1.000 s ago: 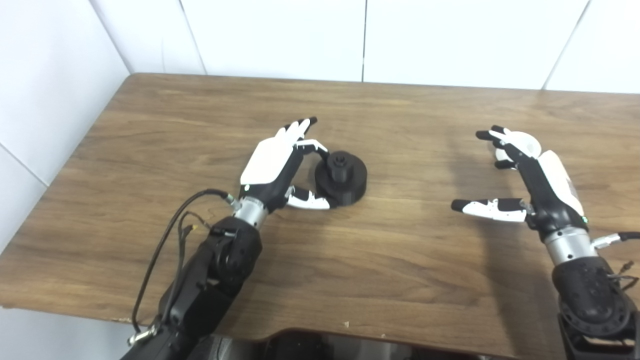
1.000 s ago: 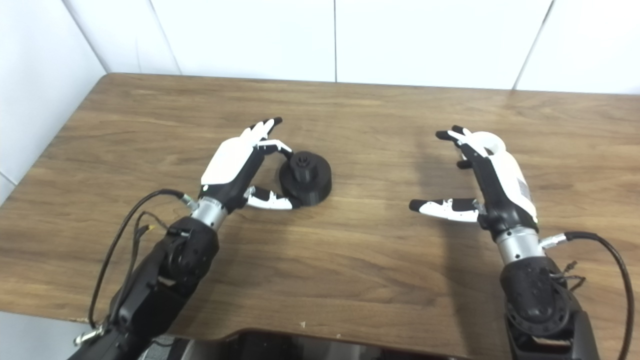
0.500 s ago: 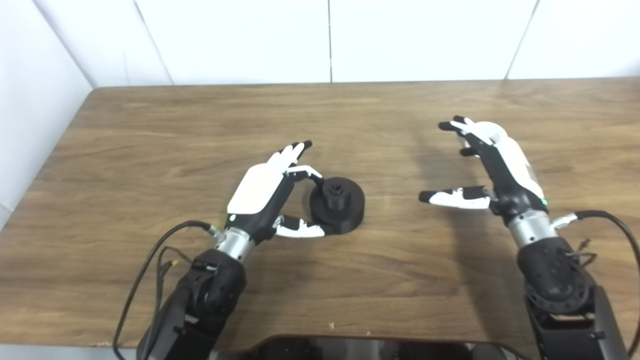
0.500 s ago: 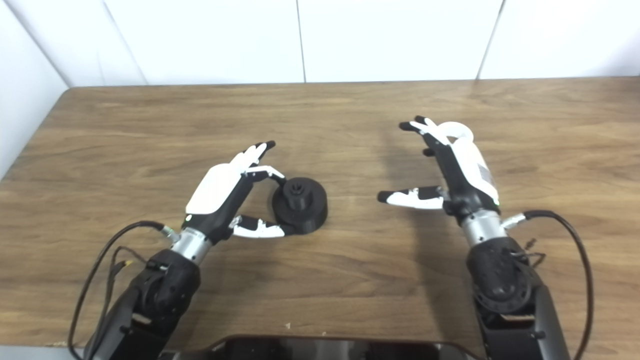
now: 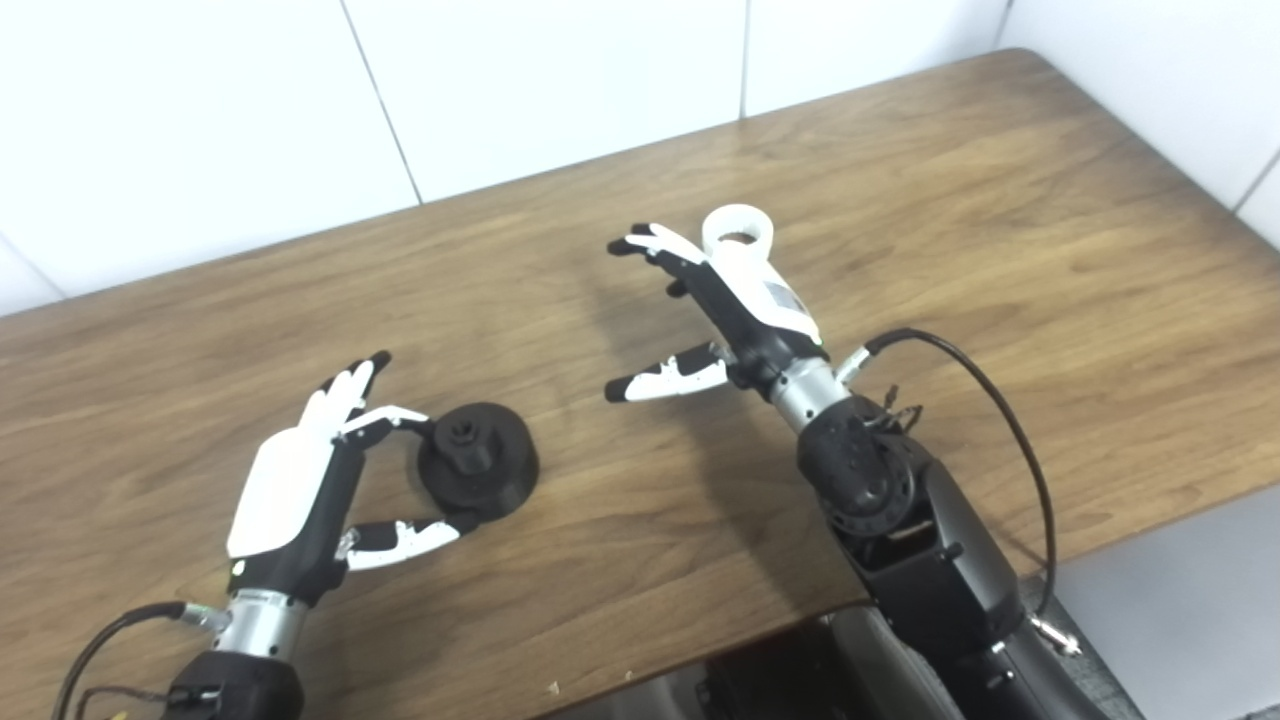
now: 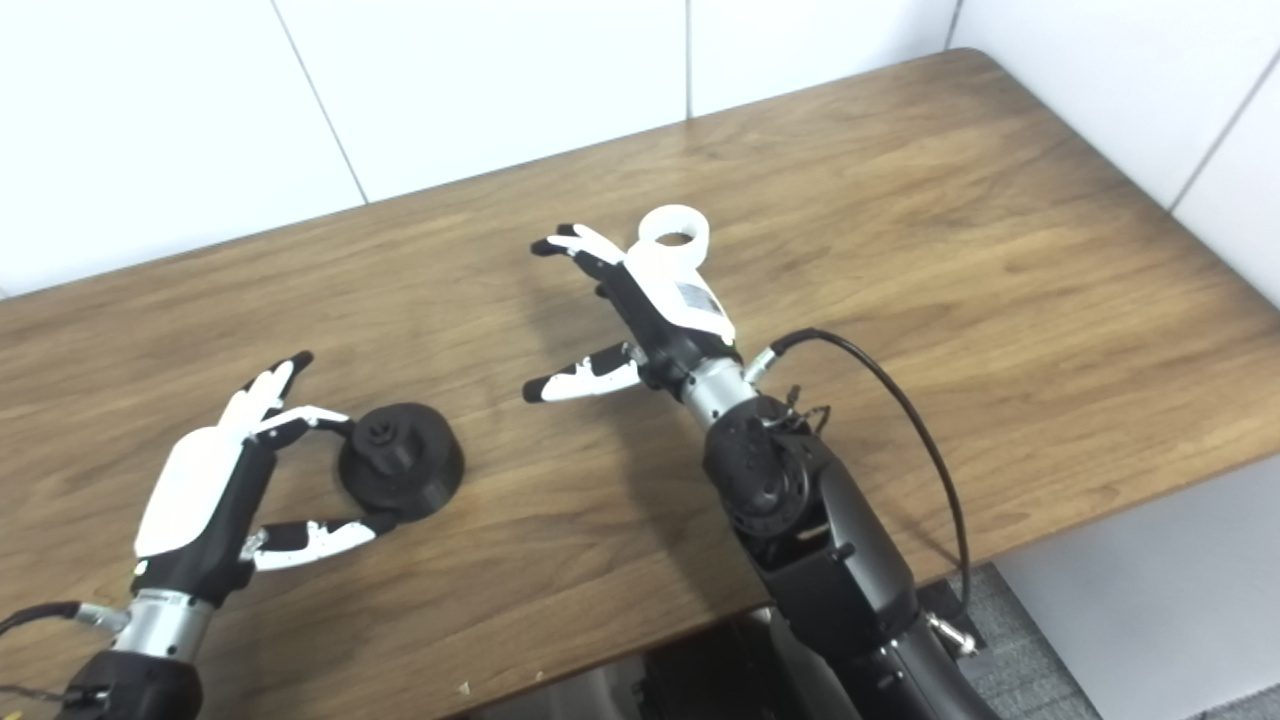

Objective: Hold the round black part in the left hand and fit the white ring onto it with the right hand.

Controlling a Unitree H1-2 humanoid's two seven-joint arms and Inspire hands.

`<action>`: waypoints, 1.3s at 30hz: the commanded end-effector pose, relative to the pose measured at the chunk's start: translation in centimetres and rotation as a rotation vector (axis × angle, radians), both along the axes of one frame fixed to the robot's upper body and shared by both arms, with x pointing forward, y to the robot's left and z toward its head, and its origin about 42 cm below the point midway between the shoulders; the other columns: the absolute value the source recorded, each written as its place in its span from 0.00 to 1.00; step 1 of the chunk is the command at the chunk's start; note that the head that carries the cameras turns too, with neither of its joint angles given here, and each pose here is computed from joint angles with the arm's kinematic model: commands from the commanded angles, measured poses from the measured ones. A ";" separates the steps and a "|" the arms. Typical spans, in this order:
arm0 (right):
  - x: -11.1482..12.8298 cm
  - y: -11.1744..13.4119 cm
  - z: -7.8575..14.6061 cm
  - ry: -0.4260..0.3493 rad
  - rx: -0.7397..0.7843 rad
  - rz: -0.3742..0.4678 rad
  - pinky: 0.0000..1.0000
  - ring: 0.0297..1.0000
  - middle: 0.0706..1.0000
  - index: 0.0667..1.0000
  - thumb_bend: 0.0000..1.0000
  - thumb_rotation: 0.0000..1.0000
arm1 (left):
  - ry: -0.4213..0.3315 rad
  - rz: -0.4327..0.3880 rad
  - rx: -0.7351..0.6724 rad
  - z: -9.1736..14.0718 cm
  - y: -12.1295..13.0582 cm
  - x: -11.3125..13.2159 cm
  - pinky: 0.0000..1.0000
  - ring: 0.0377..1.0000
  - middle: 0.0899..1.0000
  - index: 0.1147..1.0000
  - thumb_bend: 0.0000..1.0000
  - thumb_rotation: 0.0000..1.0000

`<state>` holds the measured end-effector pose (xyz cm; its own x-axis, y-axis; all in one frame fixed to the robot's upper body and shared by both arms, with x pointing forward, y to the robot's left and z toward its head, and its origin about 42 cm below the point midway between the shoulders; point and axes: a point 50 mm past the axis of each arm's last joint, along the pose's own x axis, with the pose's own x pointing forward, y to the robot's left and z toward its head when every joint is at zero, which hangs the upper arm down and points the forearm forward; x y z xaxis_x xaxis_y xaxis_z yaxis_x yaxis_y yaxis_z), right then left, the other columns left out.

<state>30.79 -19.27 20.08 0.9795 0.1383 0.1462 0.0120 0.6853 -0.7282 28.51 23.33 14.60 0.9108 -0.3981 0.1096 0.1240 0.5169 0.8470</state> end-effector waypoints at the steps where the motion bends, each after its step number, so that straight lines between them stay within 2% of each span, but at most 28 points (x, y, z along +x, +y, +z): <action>1: 0.6 0.3 2.0 -0.086 0.005 -0.007 0.72 0.85 0.93 0.83 0.85 0.26 | -0.017 -0.004 0.008 0.4 0.7 0.7 1.00 1.00 1.00 0.53 0.91 0.29; 5: 0.7 0.1 2.1 -0.095 0.012 -0.011 0.72 0.85 0.92 0.83 0.85 0.27 | -0.023 -0.007 0.002 0.3 0.6 0.8 1.00 1.00 1.00 0.53 0.91 0.29; 8: 0.8 -0.1 2.2 -0.130 0.021 -0.038 0.72 0.85 0.92 0.81 0.84 0.25 | -0.018 -0.006 0.000 0.4 0.5 0.7 1.00 1.00 1.00 0.53 0.91 0.29; 12: 1.4 -0.8 2.9 -0.205 -0.083 -0.114 0.71 0.86 0.93 0.80 0.82 0.30 | -0.015 -0.008 0.006 0.4 0.4 0.6 1.00 1.00 1.00 0.53 0.91 0.29; 14: 2.1 -1.4 3.5 -0.223 -0.155 -0.141 0.75 0.93 0.98 0.83 0.82 0.35 | -0.011 -0.006 0.010 0.5 0.3 0.6 1.00 1.00 1.00 0.53 0.90 0.29; 17: 2.8 -2.2 4.1 -0.236 -0.230 -0.164 0.77 0.96 1.00 0.86 0.83 0.38 | -0.008 -0.004 0.009 0.4 0.3 0.5 1.00 1.00 1.00 0.54 0.90 0.29; 23: 4.6 -4.1 5.9 -0.215 -0.313 -0.201 0.88 0.98 1.00 0.88 0.88 0.45 | -0.001 0.003 0.007 0.5 0.3 0.4 1.00 1.00 1.00 0.54 0.90 0.28; 31: 6.5 -5.9 6.9 -0.196 -0.374 -0.237 0.92 1.00 1.00 0.86 0.93 0.47 | 0.013 0.008 0.008 0.6 0.3 0.1 1.00 1.00 1.00 0.54 0.90 0.28; 34: 7.3 -6.5 7.0 -0.160 -0.402 -0.248 0.91 1.00 1.00 0.87 0.96 0.50 | 0.009 0.009 0.006 0.6 0.3 0.1 1.00 1.00 1.00 0.54 0.90 0.27; 39: 8.8 -7.6 6.8 -0.058 -0.439 -0.254 0.91 1.00 1.00 0.88 1.00 0.56 | 0.012 0.009 0.015 0.5 0.3 0.0 1.00 1.00 1.00 0.54 0.90 0.28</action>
